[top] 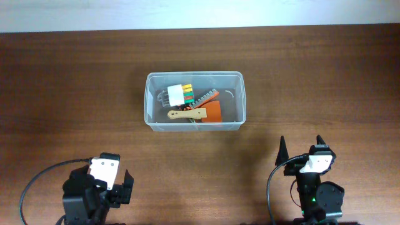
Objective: Pack container
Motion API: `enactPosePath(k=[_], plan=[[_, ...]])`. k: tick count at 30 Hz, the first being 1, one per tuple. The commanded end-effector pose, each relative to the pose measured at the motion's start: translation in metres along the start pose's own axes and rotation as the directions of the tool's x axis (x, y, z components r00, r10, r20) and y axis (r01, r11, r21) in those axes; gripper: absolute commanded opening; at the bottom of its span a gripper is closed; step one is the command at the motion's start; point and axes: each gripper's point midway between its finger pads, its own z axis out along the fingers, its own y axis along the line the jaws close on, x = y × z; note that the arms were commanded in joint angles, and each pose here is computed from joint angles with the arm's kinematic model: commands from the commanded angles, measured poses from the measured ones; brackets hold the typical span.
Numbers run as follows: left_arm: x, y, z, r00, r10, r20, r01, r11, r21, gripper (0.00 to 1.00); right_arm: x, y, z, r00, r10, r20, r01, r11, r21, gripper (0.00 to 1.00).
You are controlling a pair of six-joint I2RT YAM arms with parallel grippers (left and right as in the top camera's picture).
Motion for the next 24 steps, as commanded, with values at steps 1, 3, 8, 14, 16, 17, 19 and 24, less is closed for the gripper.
enactPosePath(k=[1, 3, 8, 14, 16, 17, 19, 24], plan=[[-0.0006, -0.0027, -0.0007, 1.000, -0.011, 0.008, 0.011, 1.000, 0.013, 0.99, 0.0026, -0.0077, 0.0000, 1.000, -0.005, 0.000, 0.005, 0.999, 0.042, 0.99], [-0.0006, -0.0027, -0.0007, 1.000, -0.011, 0.008, 0.011, 1.000, 0.013, 0.99, 0.0027, -0.0076, 0.0000, 1.000, 0.003, 0.000, -0.003, 0.999, 0.042, 0.99], [-0.0006, -0.0027, -0.0007, 1.000, -0.011, 0.008, 0.011, 1.000, 0.013, 0.99, 0.0025, -0.0087, 0.0000, 1.000, 0.021, 0.002, -0.021, 0.999, 0.048, 0.99], [-0.0006, -0.0027, -0.0007, 1.000, -0.011, 0.008, 0.011, 1.000, 0.013, 0.99, 0.0023, -0.0067, 0.0001, 1.000, 0.021, 0.002, -0.021, 0.999, 0.037, 0.99], [-0.0006, -0.0027, -0.0007, 1.000, -0.011, 0.008, 0.011, 1.000, 0.013, 0.99, 0.0023, -0.0067, 0.0001, 1.000, 0.021, 0.002, -0.021, 0.999, 0.037, 0.99], [-0.0006, -0.0027, -0.0007, 1.000, -0.011, 0.008, 0.011, 1.000, 0.013, 0.99, 0.0023, -0.0067, 0.0001, 1.000, 0.021, 0.002, -0.021, 0.999, 0.037, 0.98], [-0.0006, -0.0027, -0.0007, 1.000, -0.011, 0.008, 0.011, 1.000, 0.013, 0.99, 0.0023, -0.0067, 0.0001, 1.000, 0.021, 0.002, -0.021, 0.999, 0.037, 0.98], [-0.0006, -0.0027, -0.0007, 1.000, -0.011, 0.008, 0.011, 1.000, 0.013, 0.99, 0.0023, -0.0067, 0.0001, 1.000, 0.021, 0.002, -0.021, 0.999, 0.037, 0.99]])
